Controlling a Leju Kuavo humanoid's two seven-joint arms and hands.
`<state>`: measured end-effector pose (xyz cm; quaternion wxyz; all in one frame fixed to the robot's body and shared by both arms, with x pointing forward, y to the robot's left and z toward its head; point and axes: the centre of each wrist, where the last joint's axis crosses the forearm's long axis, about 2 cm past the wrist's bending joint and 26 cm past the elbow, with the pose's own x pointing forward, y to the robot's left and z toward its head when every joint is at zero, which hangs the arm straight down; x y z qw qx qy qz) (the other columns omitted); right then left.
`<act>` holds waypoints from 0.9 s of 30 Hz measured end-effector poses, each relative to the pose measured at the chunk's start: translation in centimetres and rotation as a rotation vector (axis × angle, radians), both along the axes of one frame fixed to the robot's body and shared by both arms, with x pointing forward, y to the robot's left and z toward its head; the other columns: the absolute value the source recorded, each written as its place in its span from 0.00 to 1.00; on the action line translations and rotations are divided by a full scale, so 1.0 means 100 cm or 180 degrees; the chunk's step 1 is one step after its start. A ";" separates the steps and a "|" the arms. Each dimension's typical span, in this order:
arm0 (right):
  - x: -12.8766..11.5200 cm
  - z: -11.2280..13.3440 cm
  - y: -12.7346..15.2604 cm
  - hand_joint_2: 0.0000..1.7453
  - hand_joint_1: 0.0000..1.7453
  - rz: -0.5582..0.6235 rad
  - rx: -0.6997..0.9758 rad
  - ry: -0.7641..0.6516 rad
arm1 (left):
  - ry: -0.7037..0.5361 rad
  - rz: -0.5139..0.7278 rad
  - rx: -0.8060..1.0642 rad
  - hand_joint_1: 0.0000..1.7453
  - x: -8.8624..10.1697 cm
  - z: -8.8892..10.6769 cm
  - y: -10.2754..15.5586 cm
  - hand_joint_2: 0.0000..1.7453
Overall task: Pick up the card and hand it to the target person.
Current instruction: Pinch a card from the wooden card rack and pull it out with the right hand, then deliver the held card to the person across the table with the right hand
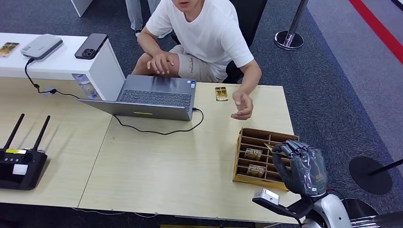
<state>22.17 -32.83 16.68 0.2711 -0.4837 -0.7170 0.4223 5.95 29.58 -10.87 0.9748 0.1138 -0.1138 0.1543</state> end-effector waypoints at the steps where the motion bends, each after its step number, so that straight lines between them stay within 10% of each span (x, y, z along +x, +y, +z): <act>1: 0.000 0.000 0.000 1.00 0.85 0.0001 0.0002 -0.0002 | -0.0001 0.0002 0.0000 0.00 0.000 0.000 0.000 1.00; 27: 0.036 -0.036 0.065 1.00 0.85 0.0390 -0.0242 -0.0382 | -0.0057 -0.0067 0.0023 0.00 0.001 0.000 0.002 1.00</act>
